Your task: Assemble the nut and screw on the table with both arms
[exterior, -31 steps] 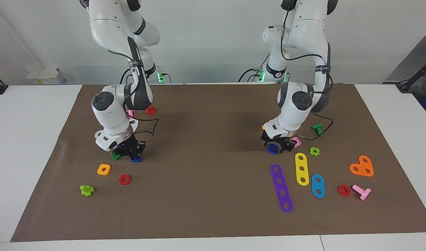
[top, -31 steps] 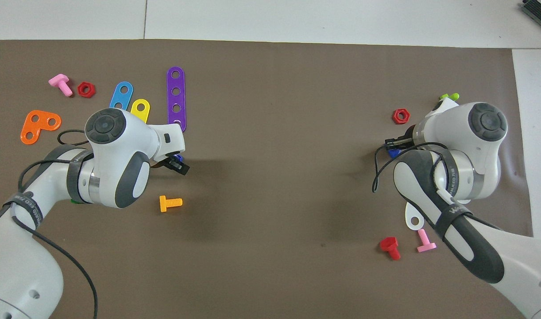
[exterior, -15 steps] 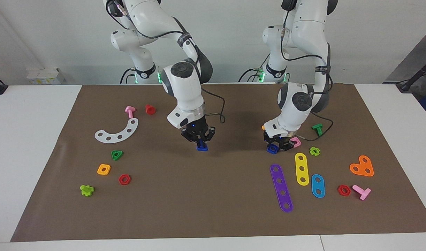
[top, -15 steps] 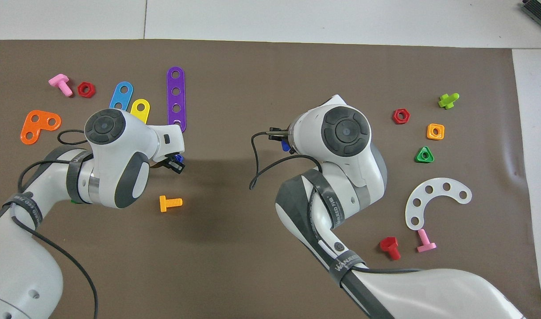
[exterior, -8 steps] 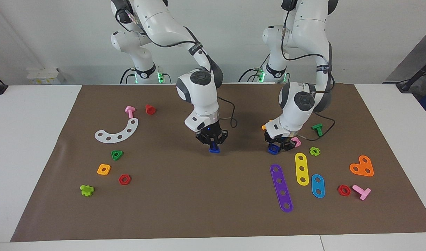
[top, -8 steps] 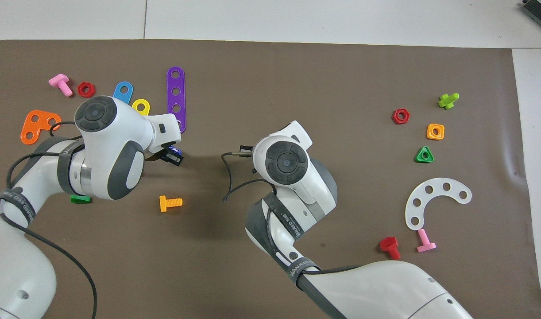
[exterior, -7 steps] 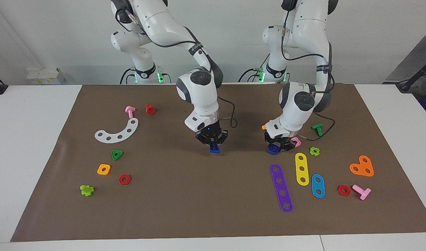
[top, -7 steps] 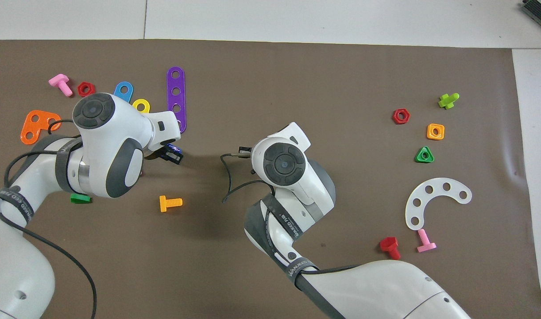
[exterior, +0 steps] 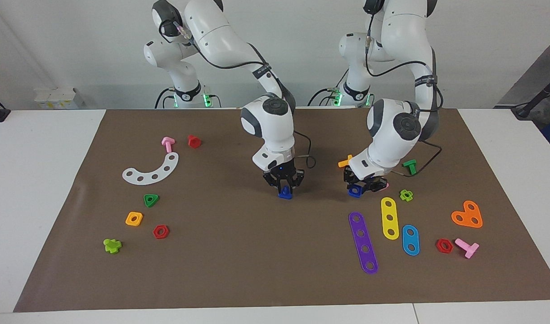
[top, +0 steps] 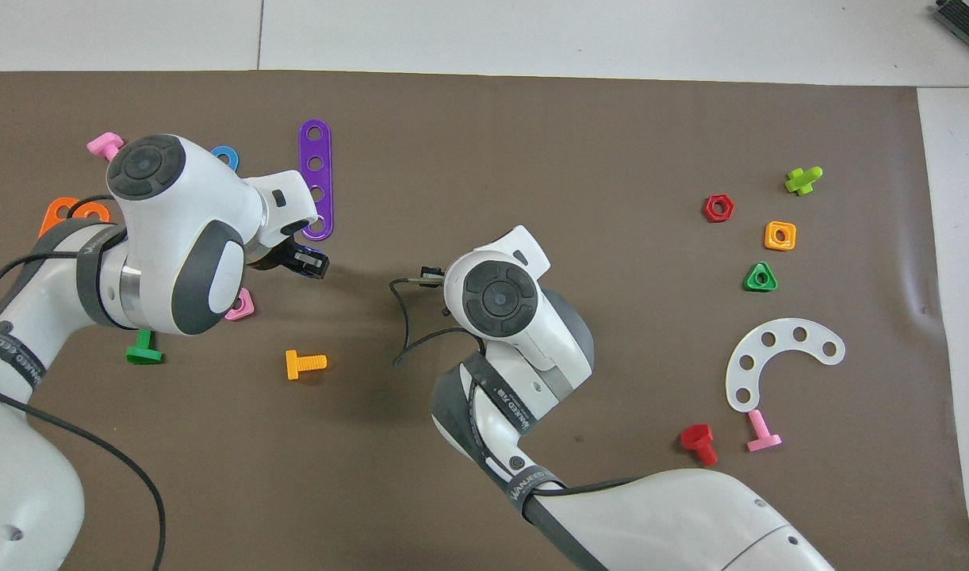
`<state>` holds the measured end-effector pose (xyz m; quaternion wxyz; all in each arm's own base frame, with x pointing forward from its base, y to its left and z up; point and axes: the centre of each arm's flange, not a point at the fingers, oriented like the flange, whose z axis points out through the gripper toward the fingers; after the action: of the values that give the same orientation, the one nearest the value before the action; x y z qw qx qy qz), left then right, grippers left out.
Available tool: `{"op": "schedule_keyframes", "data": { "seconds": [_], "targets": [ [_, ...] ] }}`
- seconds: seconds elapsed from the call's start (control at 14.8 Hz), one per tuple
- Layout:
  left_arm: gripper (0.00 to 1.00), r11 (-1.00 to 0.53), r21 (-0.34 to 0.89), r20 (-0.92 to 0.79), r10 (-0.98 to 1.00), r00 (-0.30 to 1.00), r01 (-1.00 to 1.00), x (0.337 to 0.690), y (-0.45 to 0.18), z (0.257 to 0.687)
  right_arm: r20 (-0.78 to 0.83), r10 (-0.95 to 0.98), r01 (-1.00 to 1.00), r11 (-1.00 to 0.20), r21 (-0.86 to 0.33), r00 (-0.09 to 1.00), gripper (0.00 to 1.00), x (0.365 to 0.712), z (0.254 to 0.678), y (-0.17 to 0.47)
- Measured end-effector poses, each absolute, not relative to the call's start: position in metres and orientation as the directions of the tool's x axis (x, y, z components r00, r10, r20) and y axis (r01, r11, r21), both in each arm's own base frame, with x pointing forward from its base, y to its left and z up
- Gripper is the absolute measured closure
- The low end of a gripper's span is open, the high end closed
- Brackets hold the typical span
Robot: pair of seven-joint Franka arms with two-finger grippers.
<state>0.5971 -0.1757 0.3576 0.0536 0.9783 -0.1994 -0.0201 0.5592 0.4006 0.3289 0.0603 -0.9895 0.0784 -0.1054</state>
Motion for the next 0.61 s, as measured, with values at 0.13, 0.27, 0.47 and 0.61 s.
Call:
{"op": "schedule_keyframes", "data": {
  "seconds": [0.13,0.27,0.47,0.61],
  "targets": [
    [0.54,-0.931,0.118,-0.02,-0.349,0.937,-0.344,0.598,-0.18,0.359,0.195,-0.199,-0.177,-0.976,-0.125,0.96,0.22,0.566,0.372,0.38],
    [0.54,-0.952,0.13,-0.029,-0.283,0.959,-0.277,0.597,-0.184,0.358,0.195,-0.237,-0.217,-0.969,-0.117,0.952,0.02,0.572,0.426,0.345],
    [0.54,-0.982,0.13,-0.047,-0.141,0.989,-0.134,0.594,-0.201,0.359,0.206,-0.244,-0.229,-0.969,-0.095,0.948,0.0,0.584,0.485,0.273],
    [0.54,-0.99,0.131,-0.048,-0.058,0.997,-0.052,0.591,-0.223,0.364,0.212,-0.238,-0.227,-0.971,-0.074,0.948,0.0,0.595,0.508,0.217]
  ]
}}
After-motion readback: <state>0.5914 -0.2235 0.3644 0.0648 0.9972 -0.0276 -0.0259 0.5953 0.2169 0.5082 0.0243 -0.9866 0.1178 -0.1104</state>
